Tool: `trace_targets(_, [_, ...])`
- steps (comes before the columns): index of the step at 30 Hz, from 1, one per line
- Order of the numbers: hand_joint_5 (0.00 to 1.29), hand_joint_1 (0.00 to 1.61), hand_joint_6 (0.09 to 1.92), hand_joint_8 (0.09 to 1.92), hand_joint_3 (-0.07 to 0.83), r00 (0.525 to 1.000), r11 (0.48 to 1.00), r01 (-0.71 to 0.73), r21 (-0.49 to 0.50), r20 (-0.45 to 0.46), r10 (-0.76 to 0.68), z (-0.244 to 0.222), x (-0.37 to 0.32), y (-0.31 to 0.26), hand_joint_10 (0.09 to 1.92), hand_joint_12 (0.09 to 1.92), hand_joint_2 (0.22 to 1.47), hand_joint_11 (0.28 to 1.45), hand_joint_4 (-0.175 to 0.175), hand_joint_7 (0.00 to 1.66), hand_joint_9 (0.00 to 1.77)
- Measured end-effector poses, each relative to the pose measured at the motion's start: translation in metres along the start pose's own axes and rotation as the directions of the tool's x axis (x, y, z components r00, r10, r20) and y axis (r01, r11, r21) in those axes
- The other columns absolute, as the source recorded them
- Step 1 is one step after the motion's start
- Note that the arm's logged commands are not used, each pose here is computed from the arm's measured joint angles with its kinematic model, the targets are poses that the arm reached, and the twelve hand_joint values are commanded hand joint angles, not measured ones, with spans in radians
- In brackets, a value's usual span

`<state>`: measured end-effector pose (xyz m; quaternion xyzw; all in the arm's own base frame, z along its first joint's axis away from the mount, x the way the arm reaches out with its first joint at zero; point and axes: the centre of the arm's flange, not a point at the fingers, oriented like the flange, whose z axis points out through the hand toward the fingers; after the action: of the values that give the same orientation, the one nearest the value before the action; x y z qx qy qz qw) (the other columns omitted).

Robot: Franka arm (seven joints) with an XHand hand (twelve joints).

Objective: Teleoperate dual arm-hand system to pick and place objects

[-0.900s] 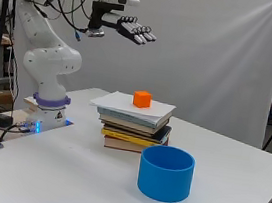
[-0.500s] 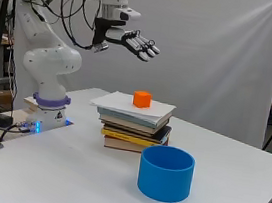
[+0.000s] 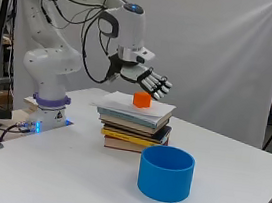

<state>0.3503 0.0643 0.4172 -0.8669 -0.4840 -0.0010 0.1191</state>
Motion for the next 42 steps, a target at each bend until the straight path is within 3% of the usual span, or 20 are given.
trace_targets(7, [0.22, 0.36, 0.09, 0.09, 0.001, 0.996, 0.995, -0.091, -0.035, 0.011, 0.091, 0.012, 0.013, 0.000, 0.09, 0.09, 0.98, 0.50, 0.033, 0.30, 0.43])
trace_targets(13, [0.23, 0.33, 0.09, 0.09, 0.002, 0.999, 0.991, 0.009, -0.132, -0.034, -0.013, 0.036, -0.009, -0.007, 0.09, 0.09, 0.99, 0.50, 0.028, 0.30, 0.43])
trace_targets(14, [0.34, 0.35, 0.09, 0.09, 0.004, 0.999, 0.988, 0.024, -0.152, -0.041, -0.031, 0.037, -0.012, -0.008, 0.09, 0.09, 1.02, 0.53, 0.048, 0.40, 0.50])
trace_targets(15, [0.51, 0.70, 0.50, 0.51, 0.000, 0.998, 0.986, 0.042, -0.163, -0.044, -0.050, 0.040, -0.016, -0.009, 0.43, 0.09, 1.09, 0.64, 0.019, 0.53, 0.64])
trace_targets(16, [0.60, 0.91, 0.87, 1.04, 0.002, 0.997, 0.985, 0.056, -0.164, -0.044, -0.064, 0.043, -0.020, -0.011, 1.03, 0.58, 1.18, 0.65, -0.025, 0.60, 0.73])
trace_targets(17, [0.64, 1.03, 1.09, 1.38, 0.002, 0.996, 0.985, 0.063, -0.158, -0.046, -0.071, 0.047, -0.023, -0.012, 1.44, 1.07, 1.24, 0.66, -0.075, 0.64, 0.81])
trace_targets(18, [0.64, 1.09, 1.22, 1.56, 0.002, 0.995, 0.986, 0.066, -0.152, -0.060, -0.076, 0.047, -0.025, -0.011, 1.68, 1.37, 1.27, 0.64, -0.100, 0.66, 0.83])
trace_targets(19, [0.62, 1.10, 1.31, 1.63, 0.002, 0.993, 0.987, 0.073, -0.144, -0.078, -0.085, 0.047, -0.028, -0.009, 1.78, 1.49, 1.30, 0.60, -0.080, 0.67, 0.80])
trace_targets(20, [0.60, 0.99, 1.43, 1.48, 0.001, 0.990, 0.987, 0.089, -0.137, -0.095, -0.102, 0.047, -0.030, -0.006, 1.66, 1.36, 1.31, 0.56, 0.015, 0.60, 0.74])
trace_targets(21, [0.57, 0.88, 1.53, 1.42, 0.002, 0.986, 0.984, 0.116, -0.136, -0.108, -0.131, 0.046, -0.033, -0.004, 1.53, 1.05, 1.33, 0.57, 0.088, 0.53, 0.67])
trace_targets(22, [0.54, 0.80, 1.60, 1.51, 0.002, 0.979, 0.978, 0.153, -0.140, -0.114, -0.169, 0.045, -0.034, -0.002, 1.51, 0.79, 1.35, 0.59, 0.132, 0.45, 0.61])
trace_targets(23, [0.54, 0.78, 1.61, 1.43, -0.001, 0.971, 0.970, 0.192, -0.148, -0.114, -0.209, 0.043, -0.034, -0.002, 1.38, 0.57, 1.35, 0.61, 0.154, 0.44, 0.58])
trace_targets(24, [0.49, 0.72, 1.40, 1.27, -0.015, 0.962, 0.959, 0.231, -0.161, -0.110, -0.250, 0.040, -0.032, -0.002, 1.20, 0.39, 1.29, 0.64, 0.153, 0.46, 0.59])
trace_targets(25, [0.44, 0.64, 0.98, 0.88, -0.020, 0.954, 0.950, 0.259, -0.176, -0.106, -0.280, 0.037, -0.030, -0.003, 0.86, 0.23, 1.23, 0.63, 0.117, 0.47, 0.59])
trace_targets(26, [0.31, 0.50, 0.58, 0.51, -0.024, 0.950, 0.943, 0.273, -0.188, -0.102, -0.295, 0.033, -0.027, -0.005, 0.52, 0.13, 1.12, 0.57, 0.101, 0.35, 0.46])
trace_targets(27, [0.17, 0.37, 0.30, 0.27, -0.022, 0.951, 0.943, 0.271, -0.194, -0.100, -0.294, 0.029, -0.024, -0.006, 0.29, 0.09, 1.02, 0.51, 0.099, 0.21, 0.34])
trace_targets(28, [0.11, 0.28, 0.15, 0.14, -0.015, 0.956, 0.948, 0.252, -0.196, -0.100, -0.275, 0.025, -0.020, -0.007, 0.16, 0.09, 0.96, 0.49, 0.101, 0.16, 0.30])
trace_targets(33, [0.16, 0.18, 0.09, 0.09, -0.001, 0.992, 0.974, 0.045, -0.221, -0.107, -0.070, 0.001, -0.007, -0.013, 0.09, 0.09, 0.89, 0.47, 0.089, 0.21, 0.32])
trace_targets(42, [0.24, 0.29, 0.09, 0.09, 0.003, 0.977, 0.940, -0.212, -0.268, -0.058, 0.203, -0.032, -0.077, 0.015, 0.09, 0.09, 0.91, 0.45, 0.086, 0.22, 0.33])
